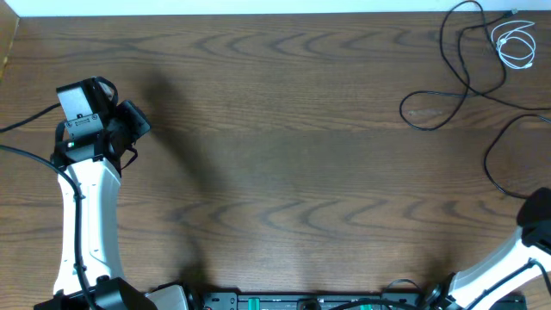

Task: Untangle cables
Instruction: 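Carry the black cable to the upper right with the right gripper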

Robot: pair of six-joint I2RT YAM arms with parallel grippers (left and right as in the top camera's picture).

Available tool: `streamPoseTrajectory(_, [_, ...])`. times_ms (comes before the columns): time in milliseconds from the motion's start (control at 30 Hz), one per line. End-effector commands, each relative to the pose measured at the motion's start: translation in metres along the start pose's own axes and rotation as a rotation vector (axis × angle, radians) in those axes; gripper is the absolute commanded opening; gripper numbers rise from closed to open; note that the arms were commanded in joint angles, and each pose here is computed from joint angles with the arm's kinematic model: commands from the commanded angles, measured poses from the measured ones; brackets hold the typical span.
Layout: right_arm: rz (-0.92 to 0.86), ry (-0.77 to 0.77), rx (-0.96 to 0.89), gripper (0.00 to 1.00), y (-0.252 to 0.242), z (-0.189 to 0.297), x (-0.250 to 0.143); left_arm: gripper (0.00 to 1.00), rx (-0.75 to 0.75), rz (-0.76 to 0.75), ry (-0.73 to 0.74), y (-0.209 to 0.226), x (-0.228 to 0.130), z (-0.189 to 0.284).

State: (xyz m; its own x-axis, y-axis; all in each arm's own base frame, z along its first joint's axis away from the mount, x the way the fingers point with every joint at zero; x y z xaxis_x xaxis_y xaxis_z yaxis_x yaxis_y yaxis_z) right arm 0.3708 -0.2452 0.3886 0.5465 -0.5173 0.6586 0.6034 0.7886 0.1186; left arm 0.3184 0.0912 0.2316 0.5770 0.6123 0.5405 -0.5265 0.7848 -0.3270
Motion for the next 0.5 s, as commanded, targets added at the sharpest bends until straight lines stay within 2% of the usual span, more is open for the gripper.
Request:
streamPoseTrajectory(0, [0.027, 0.073, -0.030, 0.01, -0.017, -0.042, -0.005, 0.47, -0.002, 0.035, -0.012, -0.002, 0.006, 0.001])
streamPoseTrajectory(67, [0.029, 0.102, -0.060, 0.01, -0.026, -0.066, -0.008, 0.47, -0.004, 0.032, -0.010, -0.003, 0.005, 0.001])
streamPoseTrajectory(100, [0.032, 0.120, -0.063, 0.09, -0.029, -0.079, -0.010, 0.47, -0.006, 0.030, -0.010, -0.004, 0.005, 0.001])
streamPoseTrajectory(133, [0.029, 0.138, -0.065, 0.53, -0.031, -0.088, -0.013, 0.47, -0.008, 0.026, -0.008, -0.005, 0.004, 0.001])
streamPoseTrajectory(167, [0.028, 0.159, -0.066, 0.87, -0.032, -0.098, -0.017, 0.47, -0.009, 0.024, -0.007, -0.006, 0.004, 0.000])
streamPoseTrajectory(200, [0.027, 0.177, -0.067, 0.99, -0.033, -0.105, -0.020, 0.47, -0.012, 0.021, -0.006, -0.007, 0.003, 0.000])
streamPoseTrajectory(333, [0.037, 0.235, -0.047, 0.99, -0.023, -0.111, -0.030, 0.47, -0.019, 0.012, -0.005, -0.011, 0.002, 0.000])
streamPoseTrajectory(467, [0.084, 0.287, 0.058, 0.99, 0.006, -0.109, -0.041, 0.47, -0.029, 0.004, -0.013, -0.014, 0.003, 0.000])
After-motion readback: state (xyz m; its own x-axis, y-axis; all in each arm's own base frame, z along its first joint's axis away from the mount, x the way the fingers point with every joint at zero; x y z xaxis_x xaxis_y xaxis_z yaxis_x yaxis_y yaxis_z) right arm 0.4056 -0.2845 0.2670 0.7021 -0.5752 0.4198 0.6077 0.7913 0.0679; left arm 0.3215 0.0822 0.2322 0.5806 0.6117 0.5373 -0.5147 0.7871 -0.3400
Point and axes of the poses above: each gripper's point midway between its finger pads, its own z axis back along the fingers, its own y axis along the line the jaws close on, x = y × z, the point moved 8 cm from there along z, back along the fingers, and after that the axes turned 2 degrees about z, right-handed, at the moved point
